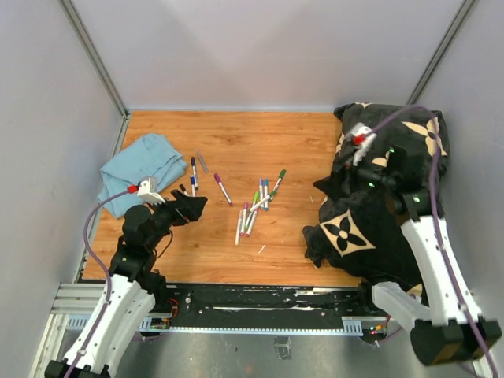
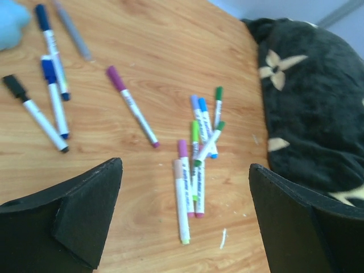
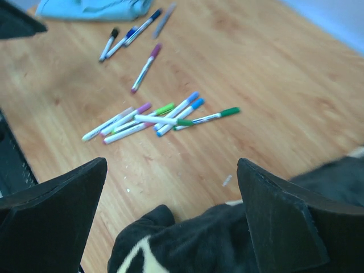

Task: Open the pen caps
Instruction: Pick up the pen from the center of the board.

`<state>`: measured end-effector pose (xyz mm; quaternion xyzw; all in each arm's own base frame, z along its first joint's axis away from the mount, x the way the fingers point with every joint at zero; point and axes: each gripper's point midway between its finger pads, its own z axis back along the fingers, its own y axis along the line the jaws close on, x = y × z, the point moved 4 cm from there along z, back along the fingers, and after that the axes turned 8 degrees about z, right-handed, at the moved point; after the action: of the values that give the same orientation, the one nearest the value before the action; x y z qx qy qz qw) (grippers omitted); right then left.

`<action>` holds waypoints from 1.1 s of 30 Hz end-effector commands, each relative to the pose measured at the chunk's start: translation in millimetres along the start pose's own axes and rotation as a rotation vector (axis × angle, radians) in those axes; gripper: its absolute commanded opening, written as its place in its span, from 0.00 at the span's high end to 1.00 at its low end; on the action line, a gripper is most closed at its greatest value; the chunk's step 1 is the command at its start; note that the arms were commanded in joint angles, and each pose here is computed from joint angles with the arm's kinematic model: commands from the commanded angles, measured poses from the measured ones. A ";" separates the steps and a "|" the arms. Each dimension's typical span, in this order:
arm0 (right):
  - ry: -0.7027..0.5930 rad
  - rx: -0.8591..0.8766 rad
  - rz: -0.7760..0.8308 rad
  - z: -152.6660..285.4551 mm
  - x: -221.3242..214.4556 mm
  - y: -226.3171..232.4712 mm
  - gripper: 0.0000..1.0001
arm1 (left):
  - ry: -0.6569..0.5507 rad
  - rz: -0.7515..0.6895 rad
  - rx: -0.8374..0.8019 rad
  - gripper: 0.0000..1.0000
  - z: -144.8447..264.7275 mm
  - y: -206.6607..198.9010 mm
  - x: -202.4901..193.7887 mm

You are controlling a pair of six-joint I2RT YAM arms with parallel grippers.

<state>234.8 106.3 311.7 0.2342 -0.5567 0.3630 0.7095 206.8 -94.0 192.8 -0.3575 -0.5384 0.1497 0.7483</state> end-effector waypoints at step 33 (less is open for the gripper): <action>0.293 0.227 0.260 -73.8 -78.4 34.4 0.02 | -0.065 0.030 0.778 0.33 -52.2 116.7 7.7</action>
<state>247.3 162.2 214.8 0.1908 -0.4269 0.5346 0.7040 270.3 -36.7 98.2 -0.0774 -0.4444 0.3614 0.8160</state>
